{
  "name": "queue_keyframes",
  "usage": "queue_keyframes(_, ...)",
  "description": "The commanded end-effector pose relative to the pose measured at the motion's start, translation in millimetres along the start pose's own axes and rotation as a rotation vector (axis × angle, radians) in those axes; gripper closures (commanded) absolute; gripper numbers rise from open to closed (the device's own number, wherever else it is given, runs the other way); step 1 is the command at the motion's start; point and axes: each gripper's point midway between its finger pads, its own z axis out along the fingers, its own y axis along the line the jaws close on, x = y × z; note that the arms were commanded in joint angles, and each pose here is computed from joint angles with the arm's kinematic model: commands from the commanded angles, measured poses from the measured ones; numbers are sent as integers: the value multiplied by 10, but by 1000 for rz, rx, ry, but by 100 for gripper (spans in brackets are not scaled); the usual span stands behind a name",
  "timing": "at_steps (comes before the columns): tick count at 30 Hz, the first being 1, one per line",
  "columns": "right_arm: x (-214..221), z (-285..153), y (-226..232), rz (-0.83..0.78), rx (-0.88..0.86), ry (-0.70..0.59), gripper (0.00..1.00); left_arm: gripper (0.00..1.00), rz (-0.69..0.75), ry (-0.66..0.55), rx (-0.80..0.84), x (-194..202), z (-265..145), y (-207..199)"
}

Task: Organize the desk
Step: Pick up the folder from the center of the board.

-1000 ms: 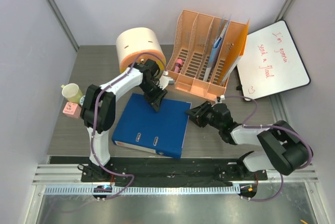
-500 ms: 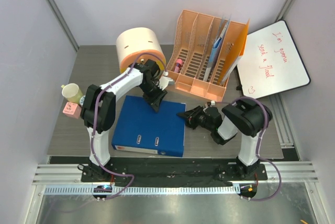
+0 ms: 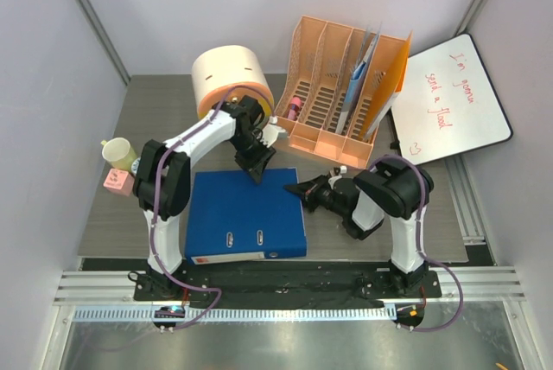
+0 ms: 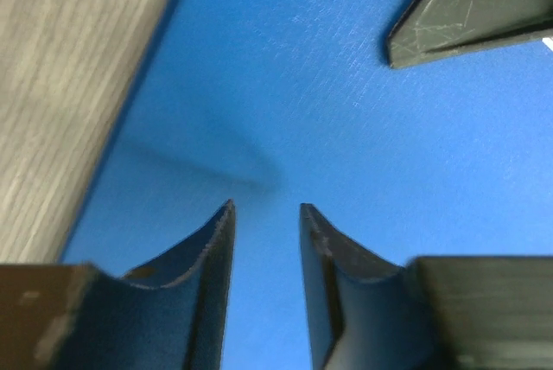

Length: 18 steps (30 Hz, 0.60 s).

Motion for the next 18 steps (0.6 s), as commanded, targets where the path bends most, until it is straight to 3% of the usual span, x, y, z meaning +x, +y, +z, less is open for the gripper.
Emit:
queue_keyframes(1,89,-267,749,-26,-239,11,99,58,-4,-187,-50,-461,-748,-57)
queue_keyframes(3,34,-321,793,-76,-224,-30,99,49,-64,-327,-15,-668,-1283,-9)
queue_keyframes(4,24,-378,927,-96,-227,-49,99,37,-64,-432,-25,-829,-1773,-75)
queue_keyframes(5,-9,-401,1002,-118,-234,-74,99,33,-135,-501,-18,-808,-2079,60)
queue_keyframes(8,-61,-570,1397,-136,-299,-135,99,28,-148,-645,24,-623,-2772,-30)
queue_keyframes(10,-200,-607,1427,-145,-261,-225,99,28,-141,-649,51,-386,-2854,-107)
queue_keyframes(11,-198,-738,1634,-167,-304,-259,99,28,-203,-587,92,-134,-2664,-55)
queue_keyframes(12,-308,-780,1666,-187,-293,-335,99,29,-126,-605,58,54,-2731,-127)
queue_keyframes(15,-393,-982,1774,-202,-292,-426,99,32,-122,-562,135,529,-2499,-216)
queue_keyframes(18,-444,-1166,1955,-204,-345,-495,99,39,-190,-640,179,709,-2482,-154)
